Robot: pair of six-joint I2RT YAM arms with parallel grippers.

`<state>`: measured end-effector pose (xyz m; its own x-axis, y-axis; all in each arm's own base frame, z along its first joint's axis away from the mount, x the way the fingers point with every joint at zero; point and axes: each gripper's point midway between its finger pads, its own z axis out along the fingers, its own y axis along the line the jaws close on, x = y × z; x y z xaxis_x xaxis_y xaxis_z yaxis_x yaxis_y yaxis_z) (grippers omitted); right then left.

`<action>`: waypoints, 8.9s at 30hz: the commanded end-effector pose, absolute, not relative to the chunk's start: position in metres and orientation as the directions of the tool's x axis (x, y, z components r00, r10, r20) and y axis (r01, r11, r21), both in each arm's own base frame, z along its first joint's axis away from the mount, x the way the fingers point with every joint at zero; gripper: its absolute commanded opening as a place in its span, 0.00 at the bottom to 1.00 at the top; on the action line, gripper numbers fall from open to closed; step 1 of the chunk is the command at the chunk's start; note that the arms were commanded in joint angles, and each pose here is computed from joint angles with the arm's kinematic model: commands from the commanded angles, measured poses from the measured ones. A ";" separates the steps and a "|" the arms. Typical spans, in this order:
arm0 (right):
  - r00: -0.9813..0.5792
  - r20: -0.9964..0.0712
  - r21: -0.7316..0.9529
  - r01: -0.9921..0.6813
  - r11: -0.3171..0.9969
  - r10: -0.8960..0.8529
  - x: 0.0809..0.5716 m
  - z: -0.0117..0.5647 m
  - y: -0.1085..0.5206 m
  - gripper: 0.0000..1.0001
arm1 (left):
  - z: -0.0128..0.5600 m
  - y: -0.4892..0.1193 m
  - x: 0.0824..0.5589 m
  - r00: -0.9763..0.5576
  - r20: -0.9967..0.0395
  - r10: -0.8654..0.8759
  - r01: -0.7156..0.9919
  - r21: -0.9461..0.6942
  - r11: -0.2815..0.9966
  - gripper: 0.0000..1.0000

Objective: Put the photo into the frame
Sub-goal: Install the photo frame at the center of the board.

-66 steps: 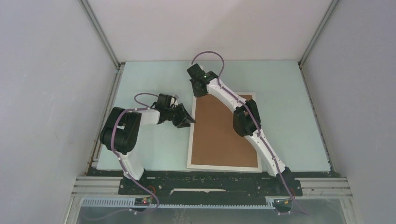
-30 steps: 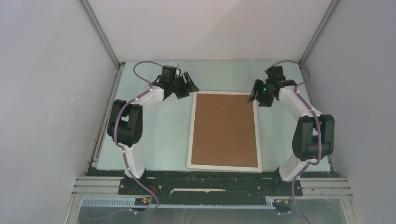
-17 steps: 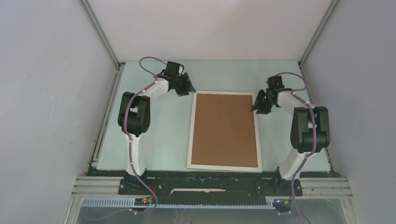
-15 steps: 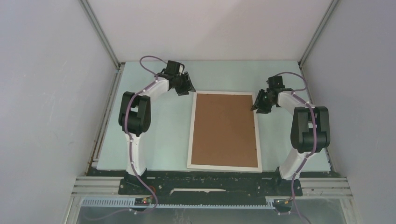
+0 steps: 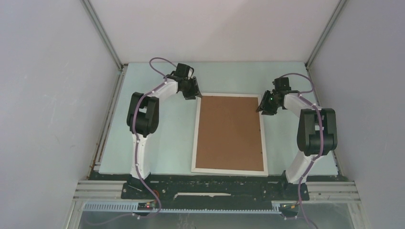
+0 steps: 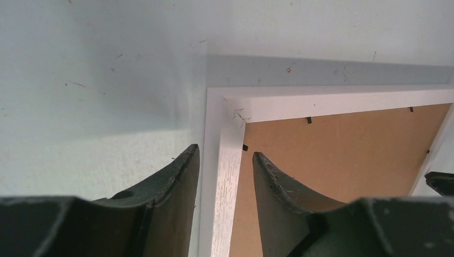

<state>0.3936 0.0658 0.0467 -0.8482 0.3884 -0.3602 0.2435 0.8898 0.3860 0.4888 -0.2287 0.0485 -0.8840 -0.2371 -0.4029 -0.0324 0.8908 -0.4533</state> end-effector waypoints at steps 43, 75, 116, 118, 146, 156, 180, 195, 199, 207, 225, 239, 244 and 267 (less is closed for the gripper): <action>-0.867 -0.334 0.380 0.237 0.894 0.371 0.390 0.033 0.071 0.43 | 0.021 -0.233 0.452 -0.936 -0.331 -0.118 -0.026 -0.269 0.963 0.39; -0.867 -0.347 0.382 0.217 0.898 0.357 0.387 0.043 0.073 0.46 | 0.092 -0.206 0.493 -0.865 -0.464 -0.191 -0.001 -0.379 0.926 0.60; -0.857 -0.331 0.343 0.281 0.896 0.396 0.380 0.029 0.055 0.26 | 0.074 -0.230 0.501 -0.884 -0.430 -0.184 0.008 -0.408 0.913 0.53; -0.857 -0.331 0.341 0.281 0.897 0.395 0.380 0.027 0.054 0.17 | 0.074 -0.230 0.501 -0.884 -0.430 -0.185 0.007 -0.409 0.913 0.51; -0.865 -0.327 0.374 0.252 0.893 0.381 0.381 0.027 0.064 0.02 | 0.070 -0.233 0.506 -0.876 -0.431 -0.217 -0.005 -0.442 0.897 0.49; -0.867 -0.332 0.375 0.240 0.895 0.371 0.382 0.029 0.067 0.01 | 0.066 -0.221 0.495 -0.873 -0.427 -0.237 -0.017 -0.458 0.889 0.47; -0.872 -0.333 0.371 0.228 0.900 0.359 0.381 0.030 0.070 0.01 | 0.066 -0.217 0.497 -0.859 -0.426 -0.284 -0.030 -0.512 0.859 0.51; -0.872 -0.336 0.376 0.223 0.900 0.356 0.381 0.031 0.071 0.01 | 0.051 -0.219 0.492 -0.881 -0.405 -0.246 -0.035 -0.462 0.886 0.44; -0.872 -0.336 0.377 0.221 0.900 0.355 0.381 0.032 0.071 0.01 | 0.050 -0.218 0.493 -0.881 -0.402 -0.250 -0.045 -0.454 0.890 0.44; -0.874 -0.337 0.372 0.219 0.902 0.351 0.381 0.032 0.071 0.01 | 0.041 -0.225 0.498 -0.892 -0.379 -0.248 -0.055 -0.454 0.889 0.44; -0.874 -0.341 0.374 0.211 0.903 0.345 0.381 0.034 0.074 0.00 | 0.031 -0.228 0.475 -0.915 -0.377 -0.142 -0.018 -0.312 0.950 0.41; -0.872 -0.351 0.378 0.201 0.904 0.341 0.382 0.037 0.076 0.00 | 0.017 -0.237 0.445 -0.925 -0.377 -0.044 0.007 -0.133 0.991 0.39; -0.875 -0.346 0.375 0.202 0.905 0.339 0.383 0.036 0.077 0.00 | 0.020 -0.251 0.440 -0.921 -0.389 0.025 0.060 -0.077 0.995 0.38; -0.885 -0.326 0.377 0.201 0.904 0.332 0.380 0.031 0.084 0.00 | 0.149 -0.241 0.438 -0.864 -0.493 -0.098 0.118 -0.390 0.913 0.78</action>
